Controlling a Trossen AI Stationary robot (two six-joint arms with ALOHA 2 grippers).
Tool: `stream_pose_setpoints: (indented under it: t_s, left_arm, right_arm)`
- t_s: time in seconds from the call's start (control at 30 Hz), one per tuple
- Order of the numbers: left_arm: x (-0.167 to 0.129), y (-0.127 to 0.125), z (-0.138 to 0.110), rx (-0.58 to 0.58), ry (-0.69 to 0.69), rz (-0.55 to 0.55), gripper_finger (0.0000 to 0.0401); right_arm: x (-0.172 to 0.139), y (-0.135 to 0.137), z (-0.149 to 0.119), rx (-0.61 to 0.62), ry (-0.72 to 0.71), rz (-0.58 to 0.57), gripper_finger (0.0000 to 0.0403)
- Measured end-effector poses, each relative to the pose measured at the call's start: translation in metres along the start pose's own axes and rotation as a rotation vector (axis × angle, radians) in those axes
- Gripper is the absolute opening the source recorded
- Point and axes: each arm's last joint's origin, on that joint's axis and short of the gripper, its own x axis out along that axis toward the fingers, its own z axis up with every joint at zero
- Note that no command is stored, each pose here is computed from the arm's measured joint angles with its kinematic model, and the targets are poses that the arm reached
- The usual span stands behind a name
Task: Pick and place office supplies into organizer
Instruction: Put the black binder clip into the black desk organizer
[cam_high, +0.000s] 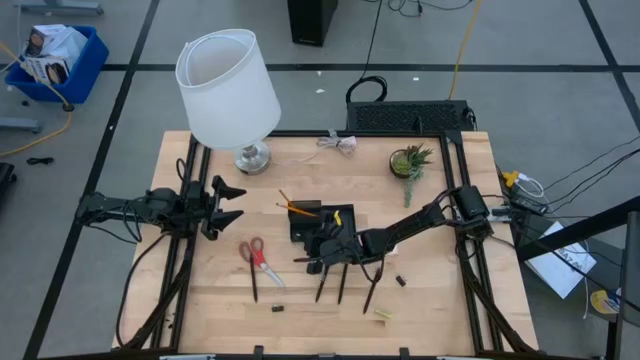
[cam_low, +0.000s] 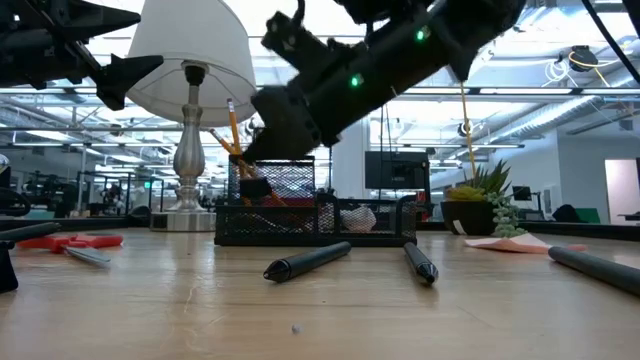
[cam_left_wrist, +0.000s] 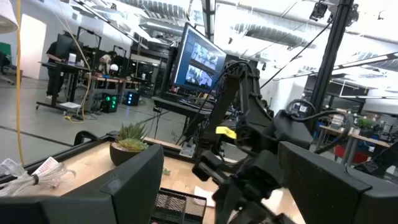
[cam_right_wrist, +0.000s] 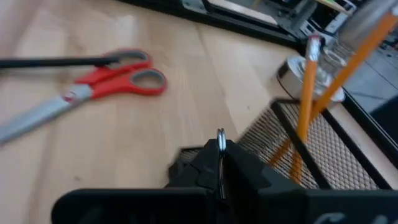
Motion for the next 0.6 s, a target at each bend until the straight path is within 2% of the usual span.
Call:
stream_pose_setpoints:
  t_s: [0.37, 0.6]
  left_arm:
    - [0.000, 0.000, 0.000, 0.000, 0.000, 0.000, 0.0319]
    - [0.000, 0.000, 0.000, 0.000, 0.000, 0.000, 0.0319]
  right_arm:
    - [0.007, -0.013, -0.018, 0.064, 0.052, -0.026, 0.0011]
    - [0.007, -0.014, -0.018, 0.071, 0.042, -0.025, 0.0011]
